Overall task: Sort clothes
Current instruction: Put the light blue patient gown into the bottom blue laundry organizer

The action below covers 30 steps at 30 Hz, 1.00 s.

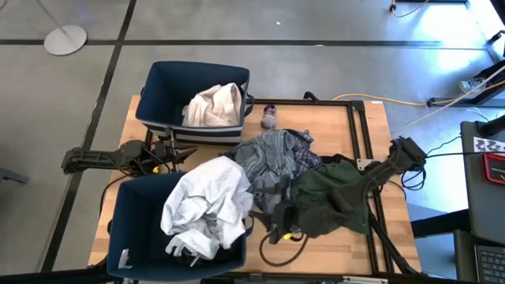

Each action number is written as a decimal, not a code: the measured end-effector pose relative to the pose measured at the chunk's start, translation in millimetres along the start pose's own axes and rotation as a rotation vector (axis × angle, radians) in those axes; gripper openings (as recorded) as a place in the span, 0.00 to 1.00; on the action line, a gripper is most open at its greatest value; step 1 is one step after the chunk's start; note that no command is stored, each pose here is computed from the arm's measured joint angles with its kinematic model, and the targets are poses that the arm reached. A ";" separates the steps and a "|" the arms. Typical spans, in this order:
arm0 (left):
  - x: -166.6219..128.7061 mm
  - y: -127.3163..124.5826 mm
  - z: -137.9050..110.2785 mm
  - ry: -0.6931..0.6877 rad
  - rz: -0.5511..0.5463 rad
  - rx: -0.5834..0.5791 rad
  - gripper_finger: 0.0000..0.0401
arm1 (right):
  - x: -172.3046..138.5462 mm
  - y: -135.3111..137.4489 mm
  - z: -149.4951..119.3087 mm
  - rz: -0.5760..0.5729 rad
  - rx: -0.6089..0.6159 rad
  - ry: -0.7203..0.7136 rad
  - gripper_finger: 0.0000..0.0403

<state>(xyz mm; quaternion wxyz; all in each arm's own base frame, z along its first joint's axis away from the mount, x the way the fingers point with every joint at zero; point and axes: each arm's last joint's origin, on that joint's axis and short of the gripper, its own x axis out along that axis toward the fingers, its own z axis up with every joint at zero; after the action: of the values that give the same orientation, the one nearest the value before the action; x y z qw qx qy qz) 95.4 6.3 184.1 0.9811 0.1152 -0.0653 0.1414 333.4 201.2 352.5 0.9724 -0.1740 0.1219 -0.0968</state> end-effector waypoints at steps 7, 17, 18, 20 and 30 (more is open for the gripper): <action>-1.8 9.1 18.6 -0.026 0.134 -0.020 0.10 | -13.7 2.6 -21.4 -0.114 -0.023 0.176 0.72; -9.1 27.0 75.5 -0.190 0.198 -0.087 0.10 | -25.0 -7.5 -79.7 -0.430 0.005 0.332 0.72; -7.7 28.2 81.4 -0.187 0.200 -0.079 0.10 | -25.5 -7.4 -87.1 -0.449 0.011 0.333 0.72; -2.2 30.4 95.6 -0.175 0.200 -0.063 0.10 | -23.4 -9.0 -102.6 -0.488 0.018 0.340 0.72; 72.0 27.8 171.9 0.124 0.134 0.032 0.10 | -5.4 -25.8 -169.9 -0.605 0.079 0.413 0.72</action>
<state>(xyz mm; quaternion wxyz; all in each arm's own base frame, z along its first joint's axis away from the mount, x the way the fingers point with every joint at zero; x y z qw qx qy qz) 139.3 9.1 367.3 0.9696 0.1170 -0.0097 0.2144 278.5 125.3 208.4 0.8607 -0.1411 0.2546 -0.4177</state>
